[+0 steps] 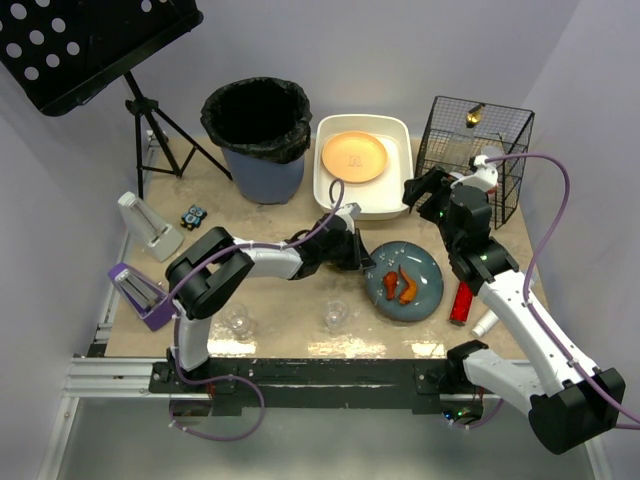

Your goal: Clear the kitchen counter

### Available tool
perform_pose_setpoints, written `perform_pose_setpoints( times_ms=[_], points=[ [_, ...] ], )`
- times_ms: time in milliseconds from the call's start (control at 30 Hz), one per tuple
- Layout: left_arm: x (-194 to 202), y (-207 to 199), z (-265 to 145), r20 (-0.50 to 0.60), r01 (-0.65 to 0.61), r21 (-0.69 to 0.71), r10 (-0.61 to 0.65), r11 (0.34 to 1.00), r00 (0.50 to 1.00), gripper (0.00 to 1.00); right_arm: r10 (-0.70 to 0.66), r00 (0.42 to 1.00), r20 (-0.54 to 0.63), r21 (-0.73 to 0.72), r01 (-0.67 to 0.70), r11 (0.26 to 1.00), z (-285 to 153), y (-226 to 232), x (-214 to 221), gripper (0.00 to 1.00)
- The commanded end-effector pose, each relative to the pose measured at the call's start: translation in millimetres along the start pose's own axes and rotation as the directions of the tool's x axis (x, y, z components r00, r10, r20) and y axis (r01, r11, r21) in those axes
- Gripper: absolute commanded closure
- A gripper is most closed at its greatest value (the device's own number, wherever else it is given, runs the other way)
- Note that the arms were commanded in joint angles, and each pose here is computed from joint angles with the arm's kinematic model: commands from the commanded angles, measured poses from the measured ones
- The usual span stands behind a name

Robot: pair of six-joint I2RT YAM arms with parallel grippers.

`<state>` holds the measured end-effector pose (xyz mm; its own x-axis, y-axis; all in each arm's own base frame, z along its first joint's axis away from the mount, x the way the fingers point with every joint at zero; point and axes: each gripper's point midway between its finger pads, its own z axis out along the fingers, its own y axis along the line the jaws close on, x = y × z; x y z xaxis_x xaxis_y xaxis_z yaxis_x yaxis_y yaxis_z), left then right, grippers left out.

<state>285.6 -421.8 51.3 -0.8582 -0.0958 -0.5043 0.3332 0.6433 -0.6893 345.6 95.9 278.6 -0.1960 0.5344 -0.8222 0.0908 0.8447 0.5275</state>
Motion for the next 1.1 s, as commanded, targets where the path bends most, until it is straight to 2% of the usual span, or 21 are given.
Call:
perform_pose_setpoints(
  times_ms=[0,100,300,533,667,833,867,900,933,1067],
  points=[
    [9,13,-4,-0.048,-0.102,-0.043,0.100,0.994,0.994,1.00,0.013,0.999,0.032,-0.026,-0.012,1.000,-4,6,-9,0.20],
    [21,17,6,-0.083,-0.118,-0.059,0.113,0.991,0.990,1.00,0.014,0.999,0.030,-0.026,-0.013,1.000,-4,5,-8,0.20],
    [42,34,20,-0.132,-0.123,-0.106,0.108,0.987,0.985,0.78,0.015,0.999,0.034,-0.026,-0.014,1.000,-5,5,-9,0.19],
    [42,47,18,-0.138,-0.141,-0.176,0.118,0.974,0.983,0.62,0.012,0.999,0.036,-0.023,-0.011,1.000,-5,5,-10,0.20],
    [27,46,9,-0.106,-0.168,-0.224,0.148,0.960,0.983,0.50,0.015,0.999,0.036,-0.023,-0.014,1.000,-5,5,-10,0.20],
    [1,45,-13,-0.073,-0.214,-0.326,0.201,0.921,0.977,0.41,0.010,0.999,0.040,-0.018,-0.010,1.000,-5,4,-10,0.20],
    [-6,42,-17,-0.057,-0.222,-0.337,0.216,0.915,0.975,0.37,0.010,0.999,0.044,-0.017,-0.009,1.000,-5,4,-12,0.19],
    [-10,40,-22,-0.053,-0.231,-0.348,0.227,0.909,0.973,0.28,0.008,0.999,0.046,-0.015,-0.008,1.000,-5,4,-12,0.19],
    [-16,37,-27,-0.041,-0.236,-0.356,0.237,0.904,0.971,0.25,0.006,0.999,0.051,-0.008,-0.005,1.000,-5,2,-13,0.20],
    [-32,21,-49,-0.007,-0.258,-0.358,0.273,0.898,0.962,0.20,-0.009,0.998,0.056,0.005,0.009,1.000,-5,0,-15,0.19]
  ],
)
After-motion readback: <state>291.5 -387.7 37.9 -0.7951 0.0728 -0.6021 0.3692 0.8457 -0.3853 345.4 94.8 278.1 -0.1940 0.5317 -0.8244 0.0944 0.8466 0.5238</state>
